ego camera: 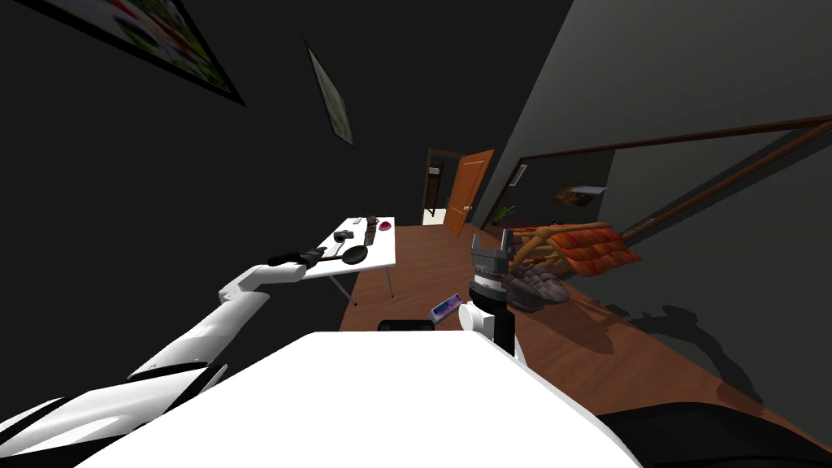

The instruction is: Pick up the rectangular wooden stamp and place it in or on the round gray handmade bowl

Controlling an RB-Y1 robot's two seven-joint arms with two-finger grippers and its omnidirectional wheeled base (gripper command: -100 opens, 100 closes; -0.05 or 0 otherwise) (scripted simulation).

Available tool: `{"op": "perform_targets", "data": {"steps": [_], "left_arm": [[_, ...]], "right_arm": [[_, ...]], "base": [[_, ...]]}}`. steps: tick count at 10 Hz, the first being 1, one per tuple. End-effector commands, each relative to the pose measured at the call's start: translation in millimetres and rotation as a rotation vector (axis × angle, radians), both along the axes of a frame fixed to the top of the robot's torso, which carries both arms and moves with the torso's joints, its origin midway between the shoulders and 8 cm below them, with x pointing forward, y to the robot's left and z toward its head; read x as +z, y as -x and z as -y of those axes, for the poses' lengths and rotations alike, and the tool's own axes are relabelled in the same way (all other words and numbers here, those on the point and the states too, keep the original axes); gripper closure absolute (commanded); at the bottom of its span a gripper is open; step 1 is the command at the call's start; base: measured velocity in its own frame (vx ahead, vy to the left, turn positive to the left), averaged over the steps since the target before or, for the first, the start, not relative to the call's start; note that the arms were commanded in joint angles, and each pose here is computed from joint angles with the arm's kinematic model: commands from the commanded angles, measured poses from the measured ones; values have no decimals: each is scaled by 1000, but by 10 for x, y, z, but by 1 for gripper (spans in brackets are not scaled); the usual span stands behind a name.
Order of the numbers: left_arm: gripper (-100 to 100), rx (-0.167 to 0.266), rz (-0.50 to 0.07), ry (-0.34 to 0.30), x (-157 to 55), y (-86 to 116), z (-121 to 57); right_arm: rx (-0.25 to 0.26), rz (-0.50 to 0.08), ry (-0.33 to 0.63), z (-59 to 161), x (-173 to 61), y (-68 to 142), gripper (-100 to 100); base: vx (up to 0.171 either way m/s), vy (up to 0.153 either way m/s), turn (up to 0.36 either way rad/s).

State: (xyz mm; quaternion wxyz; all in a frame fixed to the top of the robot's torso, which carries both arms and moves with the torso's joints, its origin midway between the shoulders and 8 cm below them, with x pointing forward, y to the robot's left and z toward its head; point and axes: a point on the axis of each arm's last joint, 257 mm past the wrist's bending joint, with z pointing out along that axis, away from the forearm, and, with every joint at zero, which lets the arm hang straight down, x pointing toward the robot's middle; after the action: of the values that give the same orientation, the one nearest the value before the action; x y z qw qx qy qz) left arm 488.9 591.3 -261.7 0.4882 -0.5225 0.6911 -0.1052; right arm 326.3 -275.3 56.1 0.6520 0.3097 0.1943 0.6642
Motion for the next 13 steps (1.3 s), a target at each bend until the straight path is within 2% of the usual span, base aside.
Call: {"op": "perform_targets", "data": {"steps": [1,2,4,5,6,7,8,9,10,11,12,13], "left_arm": [[-100,37,-54,12,-100,97,-147],[-100,67,-73,15,-39,110,-327],[-100,88,-117,28,-161,211,-371],[-100,123,-145,37,-116,256,-539],[-100,141,-177,47,-212,344,-578],[-100,168,-194,56,-125,364,-704],[-100,196,-236,71,-257,497,-766],[-100,226,-254,84,-183,537,-886],[-100,250,-290,99,-290,657,-926],[-100,280,-310,115,-222,709,-1026],[-100,307,-346,131,-333,845,-1071],[-100,351,-369,154,-316,960,-1195]], "right_arm": [[0,0,0,0,0,0,0],[0,0,0,0,0,0,0],[0,0,0,0,0,0,0],[0,0,0,0,0,0,0],[0,0,0,0,0,0,0],[0,0,0,0,0,0,0],[0,0,0,0,0,0,0],[0,0,0,0,0,0,0],[0,0,0,0,0,0,0],[0,0,0,0,0,0,0],[0,0,0,0,0,0,0],[0,0,0,0,0,0,0]], "base": [[18,5,-69],[43,-23,-187],[11,-36,-15],[11,-21,-66],[21,-5,-90],[31,14,-119],[20,11,-70],[29,19,-86],[26,11,-62],[37,25,-118],[27,20,-93],[24,14,-80]]}}
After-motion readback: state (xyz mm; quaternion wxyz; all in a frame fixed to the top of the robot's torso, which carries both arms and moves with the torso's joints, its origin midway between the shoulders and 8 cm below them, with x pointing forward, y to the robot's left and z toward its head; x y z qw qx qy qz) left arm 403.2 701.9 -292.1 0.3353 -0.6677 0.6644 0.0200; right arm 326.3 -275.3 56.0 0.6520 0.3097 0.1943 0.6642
